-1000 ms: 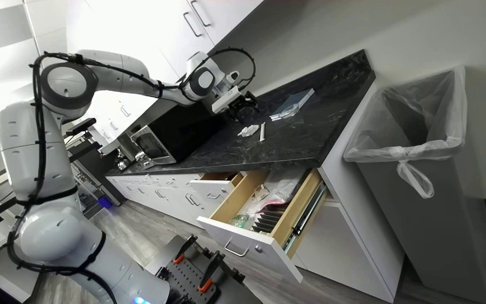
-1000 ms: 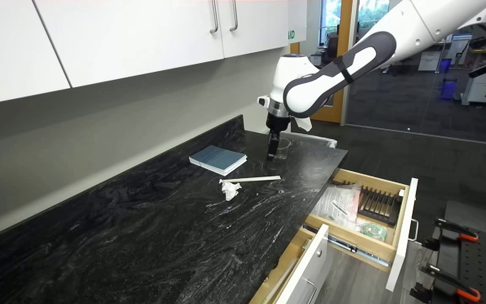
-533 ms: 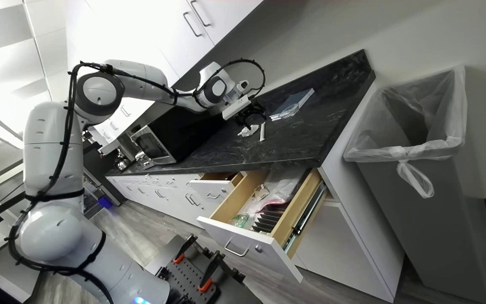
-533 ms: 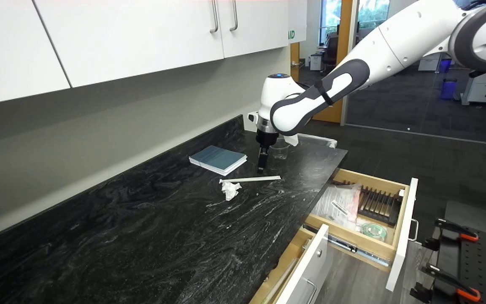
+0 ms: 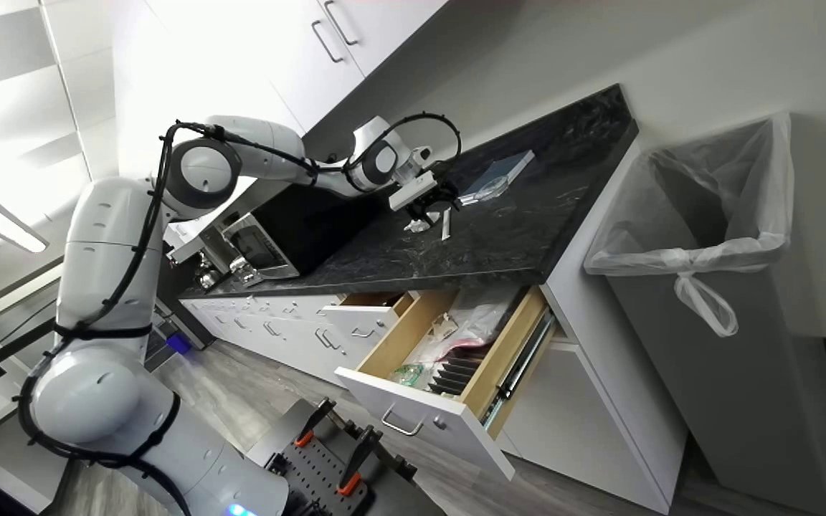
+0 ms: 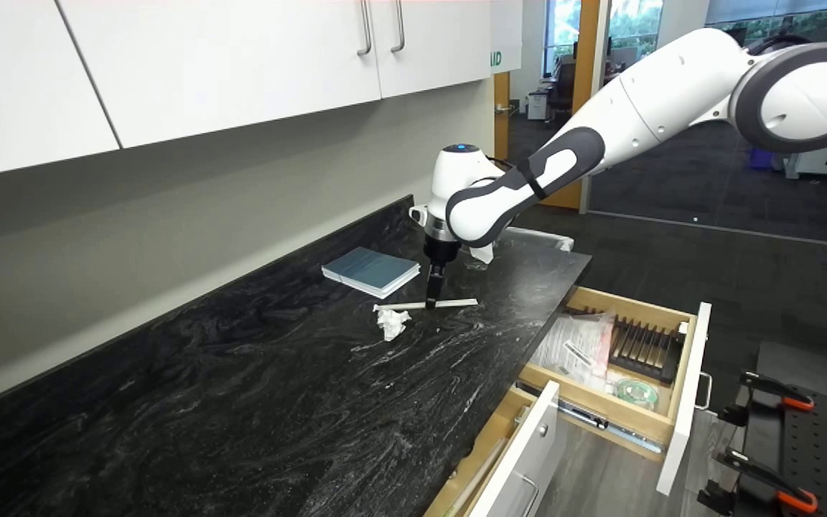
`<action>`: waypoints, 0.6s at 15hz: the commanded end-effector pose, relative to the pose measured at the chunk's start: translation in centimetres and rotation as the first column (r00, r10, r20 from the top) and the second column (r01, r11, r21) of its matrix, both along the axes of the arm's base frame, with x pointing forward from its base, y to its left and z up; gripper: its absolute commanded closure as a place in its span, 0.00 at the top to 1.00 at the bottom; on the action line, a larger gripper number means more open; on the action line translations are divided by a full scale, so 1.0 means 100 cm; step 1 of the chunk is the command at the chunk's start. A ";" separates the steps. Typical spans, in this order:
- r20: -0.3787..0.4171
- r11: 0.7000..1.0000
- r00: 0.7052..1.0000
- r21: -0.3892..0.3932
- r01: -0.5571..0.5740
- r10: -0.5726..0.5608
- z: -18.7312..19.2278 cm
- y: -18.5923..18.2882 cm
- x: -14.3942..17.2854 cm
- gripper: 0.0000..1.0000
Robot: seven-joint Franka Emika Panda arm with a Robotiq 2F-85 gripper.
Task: Move the white object to the right
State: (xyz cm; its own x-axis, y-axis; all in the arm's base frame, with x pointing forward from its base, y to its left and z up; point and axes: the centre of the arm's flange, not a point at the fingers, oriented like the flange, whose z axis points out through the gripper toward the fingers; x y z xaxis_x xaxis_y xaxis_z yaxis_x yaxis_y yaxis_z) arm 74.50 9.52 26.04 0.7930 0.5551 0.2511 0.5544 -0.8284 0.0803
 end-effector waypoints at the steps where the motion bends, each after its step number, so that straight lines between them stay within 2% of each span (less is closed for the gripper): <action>1: -0.011 1.000 1.000 -0.005 -0.007 0.007 -0.006 0.005 0.019 1.00; 2: -0.009 1.000 1.000 -0.006 -0.009 0.009 -0.008 0.006 0.020 0.75; 3: -0.009 1.000 1.000 -0.009 -0.013 0.013 -0.010 0.006 0.020 0.74; 9: 0.005 1.000 1.000 -0.004 -0.021 0.021 -0.010 0.010 0.023 0.27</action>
State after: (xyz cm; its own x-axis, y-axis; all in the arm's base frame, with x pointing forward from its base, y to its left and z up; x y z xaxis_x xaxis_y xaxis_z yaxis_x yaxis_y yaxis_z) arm 75.69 10.31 24.84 0.7826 0.5659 0.2593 0.5658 -0.8204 0.0827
